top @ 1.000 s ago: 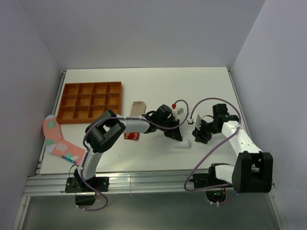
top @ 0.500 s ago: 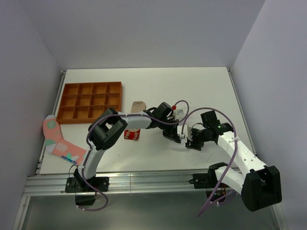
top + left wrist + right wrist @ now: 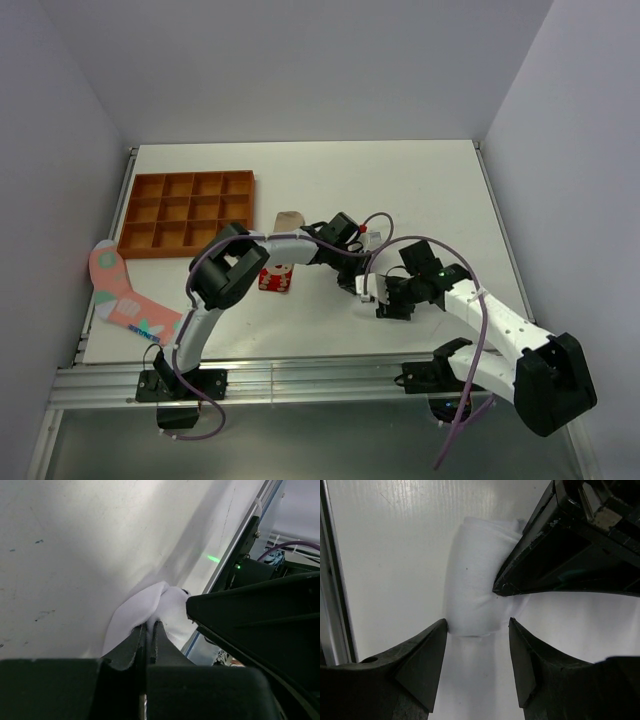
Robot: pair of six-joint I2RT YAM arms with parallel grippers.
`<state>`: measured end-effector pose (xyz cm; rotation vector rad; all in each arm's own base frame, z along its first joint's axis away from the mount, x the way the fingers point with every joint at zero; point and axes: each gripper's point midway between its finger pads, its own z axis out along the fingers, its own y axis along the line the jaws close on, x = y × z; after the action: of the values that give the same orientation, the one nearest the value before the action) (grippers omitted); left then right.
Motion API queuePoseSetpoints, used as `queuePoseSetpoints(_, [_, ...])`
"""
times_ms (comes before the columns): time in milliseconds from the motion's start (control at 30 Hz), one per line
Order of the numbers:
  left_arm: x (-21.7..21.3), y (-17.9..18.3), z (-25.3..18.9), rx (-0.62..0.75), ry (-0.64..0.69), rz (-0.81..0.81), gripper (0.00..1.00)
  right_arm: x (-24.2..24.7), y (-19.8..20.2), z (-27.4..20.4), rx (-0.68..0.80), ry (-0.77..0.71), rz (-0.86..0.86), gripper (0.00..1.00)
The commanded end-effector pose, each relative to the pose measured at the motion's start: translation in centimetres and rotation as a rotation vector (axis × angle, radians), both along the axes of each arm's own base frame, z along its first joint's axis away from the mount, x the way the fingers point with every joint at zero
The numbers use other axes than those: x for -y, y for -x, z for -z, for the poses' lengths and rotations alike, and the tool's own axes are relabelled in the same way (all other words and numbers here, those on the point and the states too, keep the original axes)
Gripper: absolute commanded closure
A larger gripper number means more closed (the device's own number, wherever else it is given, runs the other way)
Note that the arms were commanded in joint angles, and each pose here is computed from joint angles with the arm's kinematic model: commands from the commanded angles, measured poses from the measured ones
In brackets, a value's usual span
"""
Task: Roll the socks
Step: Roll the sock at the center of the board.
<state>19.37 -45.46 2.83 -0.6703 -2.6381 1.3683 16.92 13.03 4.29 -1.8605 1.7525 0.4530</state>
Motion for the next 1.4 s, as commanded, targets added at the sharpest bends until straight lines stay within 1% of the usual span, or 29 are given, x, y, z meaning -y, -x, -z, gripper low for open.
queuePoseSetpoints(0, [-5.6, 2.8, 8.2, -0.089, -0.331, -0.006, 1.00, -0.4, -1.0, 0.3, 0.044, 0.016, 0.007, 0.41])
queuePoseSetpoints(367, [-5.4, 2.1, 8.2, -0.106, -0.333, -0.011, 1.00, -0.6, -0.2, 1.7, 0.004, 0.072, -0.032, 0.43])
queuePoseSetpoints(500, [-5.3, 2.2, 8.1, -0.117, -0.324, -0.008, 1.00, -0.8, -0.1, 2.1, -0.009, 0.088, -0.029, 0.47])
queuePoseSetpoints(533, [-5.2, 2.2, 8.1, -0.118, -0.322, -0.008, 1.00, -0.9, -0.2, 2.1, -0.012, 0.090, -0.028, 0.52])
queuePoseSetpoints(567, [-5.2, 2.2, 8.0, -0.122, -0.319, -0.009, 1.00, -1.0, -0.3, 1.9, -0.015, 0.085, -0.023, 0.55])
queuePoseSetpoints(700, [-4.9, 2.2, 8.0, -0.150, -0.314, -0.041, 1.00, -1.3, -0.4, 2.0, -0.063, 0.091, -0.006, 0.64])
queuePoseSetpoints(733, [-4.7, 2.1, 7.9, -0.154, -0.311, -0.050, 1.00, -1.2, -0.5, 2.1, -0.070, 0.100, 0.006, 0.68])
queuePoseSetpoints(800, [-4.3, 1.8, 7.5, -0.160, -0.310, -0.105, 0.99, -1.3, -0.6, 2.3, -0.093, 0.109, 0.012, 0.73])
queuePoseSetpoints(833, [-4.1, 1.5, 7.3, -0.155, -0.303, -0.130, 0.98, -1.1, -0.6, 2.5, -0.102, 0.119, 0.019, 0.76])
queuePoseSetpoints(867, [-4.4, 1.8, 7.4, -0.170, -0.308, -0.153, 0.97, -1.2, -0.6, 2.4, -0.111, 0.121, 0.022, 0.77])
queuePoseSetpoints(900, [-3.8, 0.9, 6.6, -0.155, -0.289, -0.213, 0.91, -1.2, -0.4, 2.6, -0.134, 0.129, 0.022, 0.78])
queuePoseSetpoints(967, [-3.9, 0.8, 6.5, -0.156, -0.285, -0.273, 0.87, -1.3, -0.7, 2.6, -0.148, 0.136, 0.043, 0.80])
queuePoseSetpoints(1000, [-3.4, 0.1, 5.4, -0.150, -0.261, -0.329, 0.82, -1.3, -0.8, 2.9, -0.158, 0.144, 0.046, 0.80])
queuePoseSetpoints(1033, [-2.6, -0.6, 4.6, -0.129, -0.211, -0.357, 0.79, -1.3, -1.0, 2.9, -0.160, 0.148, 0.056, 0.80])
queuePoseSetpoints(1067, [-2.7, -0.5, 4.4, -0.131, -0.197, -0.377, 0.78, -1.2, -1.2, 3.0, -0.161, 0.157, 0.073, 0.80])
queuePoseSetpoints(1100, [-2.3, -0.9, 3.4, -0.134, -0.175, -0.413, 0.75, -1.2, -1.3, 3.2, -0.167, 0.162, 0.078, 0.81])
queuePoseSetpoints(1133, [-1.8, -1.6, 2.9, -0.104, -0.147, -0.443, 0.73, -1.2, -1.5, 3.2, -0.166, 0.165, 0.083, 0.81])
queuePoseSetpoints(1200, [-1.4, -2.1, 1.9, -0.095, -0.122, -0.481, 0.67, -1.1, -1.7, 3.5, -0.170, 0.178, 0.100, 0.81])
queuePoseSetpoints(1267, [-1.4, -2.8, 1.6, -0.066, -0.107, -0.524, 0.63, -1.1, -1.9, 3.6, -0.175, 0.186, 0.106, 0.81])
queuePoseSetpoints(1367, [-1.5, -3.8, 1.0, -0.026, -0.101, -0.572, 0.61, -1.0, -1.8, 3.9, -0.191, 0.202, 0.101, 0.82])
